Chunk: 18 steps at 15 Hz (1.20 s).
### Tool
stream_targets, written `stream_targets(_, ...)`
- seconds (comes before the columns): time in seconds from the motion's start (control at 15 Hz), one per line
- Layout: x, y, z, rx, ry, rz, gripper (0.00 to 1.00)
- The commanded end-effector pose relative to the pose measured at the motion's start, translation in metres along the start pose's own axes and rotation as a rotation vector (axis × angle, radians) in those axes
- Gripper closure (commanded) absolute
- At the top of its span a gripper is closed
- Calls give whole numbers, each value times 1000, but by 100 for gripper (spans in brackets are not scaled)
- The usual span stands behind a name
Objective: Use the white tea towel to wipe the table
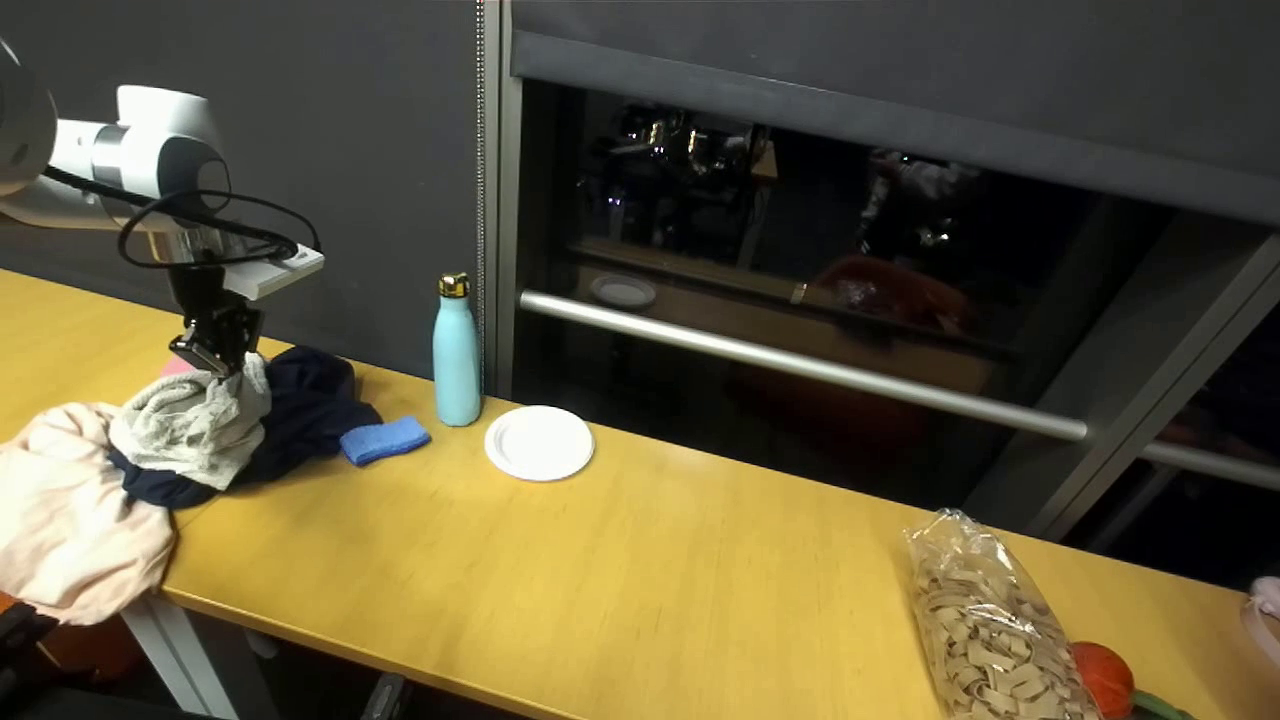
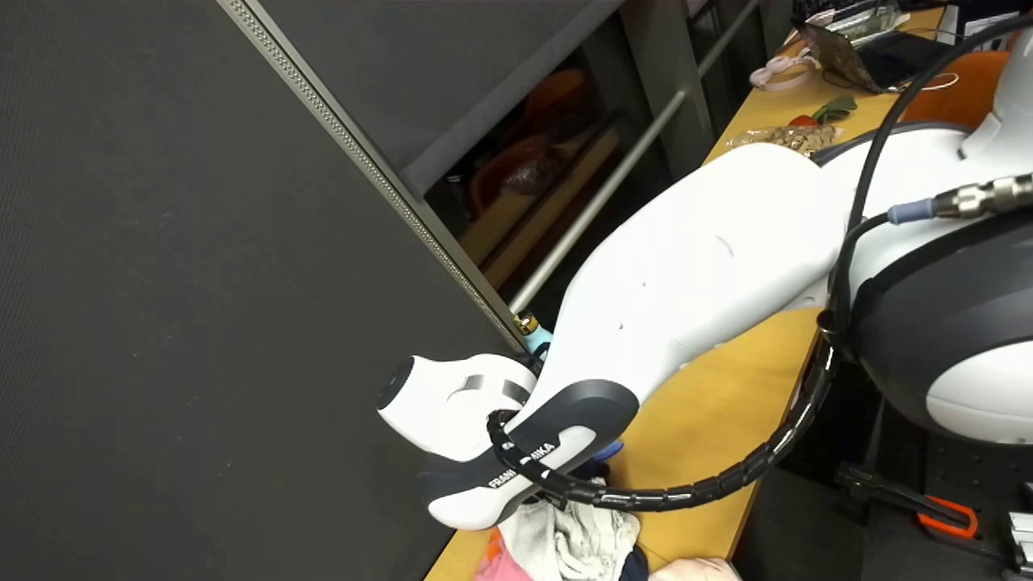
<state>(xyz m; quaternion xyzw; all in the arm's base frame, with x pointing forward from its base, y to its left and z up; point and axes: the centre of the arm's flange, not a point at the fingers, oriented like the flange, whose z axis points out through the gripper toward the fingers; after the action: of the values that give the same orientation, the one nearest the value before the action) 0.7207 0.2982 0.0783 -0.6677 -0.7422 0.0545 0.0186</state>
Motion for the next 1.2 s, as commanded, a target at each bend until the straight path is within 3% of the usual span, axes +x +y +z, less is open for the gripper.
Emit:
stream_targets(0.0, -13, 43, -29, 7, -12, 62, 100)
stream_targets(0.27, -52, 43, -82, 33, -29, 166, 99)
stream_targets(0.67, -139, 13, -164, 140, -104, 292, 99)
stream_targets(0.93, -201, -7, -191, 152, -179, 389, 99)
stream_targets(1.13, -232, -20, -179, 221, -236, 443, 99)
